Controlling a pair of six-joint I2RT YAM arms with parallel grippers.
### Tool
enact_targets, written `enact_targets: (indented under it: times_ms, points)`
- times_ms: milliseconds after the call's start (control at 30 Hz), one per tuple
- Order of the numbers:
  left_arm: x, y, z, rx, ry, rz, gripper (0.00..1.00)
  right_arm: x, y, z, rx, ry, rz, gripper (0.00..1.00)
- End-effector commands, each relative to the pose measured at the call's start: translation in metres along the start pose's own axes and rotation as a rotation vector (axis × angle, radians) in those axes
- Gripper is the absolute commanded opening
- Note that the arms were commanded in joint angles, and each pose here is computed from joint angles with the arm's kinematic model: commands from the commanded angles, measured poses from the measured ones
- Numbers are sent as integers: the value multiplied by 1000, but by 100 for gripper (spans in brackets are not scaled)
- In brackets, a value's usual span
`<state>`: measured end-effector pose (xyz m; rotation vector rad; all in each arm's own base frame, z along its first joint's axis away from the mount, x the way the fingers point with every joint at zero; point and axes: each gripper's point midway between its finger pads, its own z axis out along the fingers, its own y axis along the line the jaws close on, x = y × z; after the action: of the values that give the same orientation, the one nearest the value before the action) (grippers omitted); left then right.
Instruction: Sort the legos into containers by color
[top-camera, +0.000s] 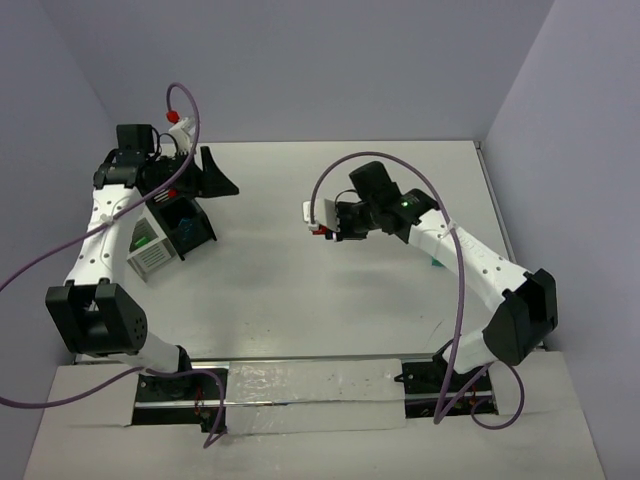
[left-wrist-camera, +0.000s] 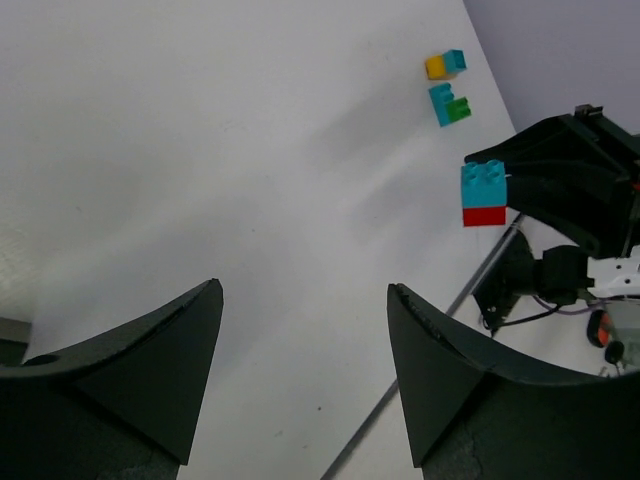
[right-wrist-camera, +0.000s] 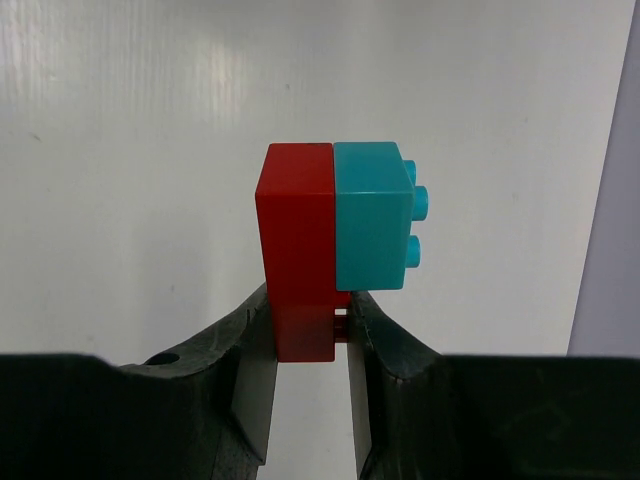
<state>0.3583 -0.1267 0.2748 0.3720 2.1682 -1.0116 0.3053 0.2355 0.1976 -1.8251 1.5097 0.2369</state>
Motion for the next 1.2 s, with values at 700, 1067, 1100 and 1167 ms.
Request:
enact_targets:
  times_ms: [700,1067,1100,1167]
  points:
    - [69,-100,65,288,318,-8,82,-93,-14,23,118,-26,-163,0]
    - [68,-101,73,321,331,-43,77,-102,-12,24,123,-33,-193,0]
    - [67,-102,74,325,330,-45,71,-103,-11,24,122,-35,-197,0]
    - [66,-105,73,345,329,-53,62,-103,-10,26,124,-32,-201,0]
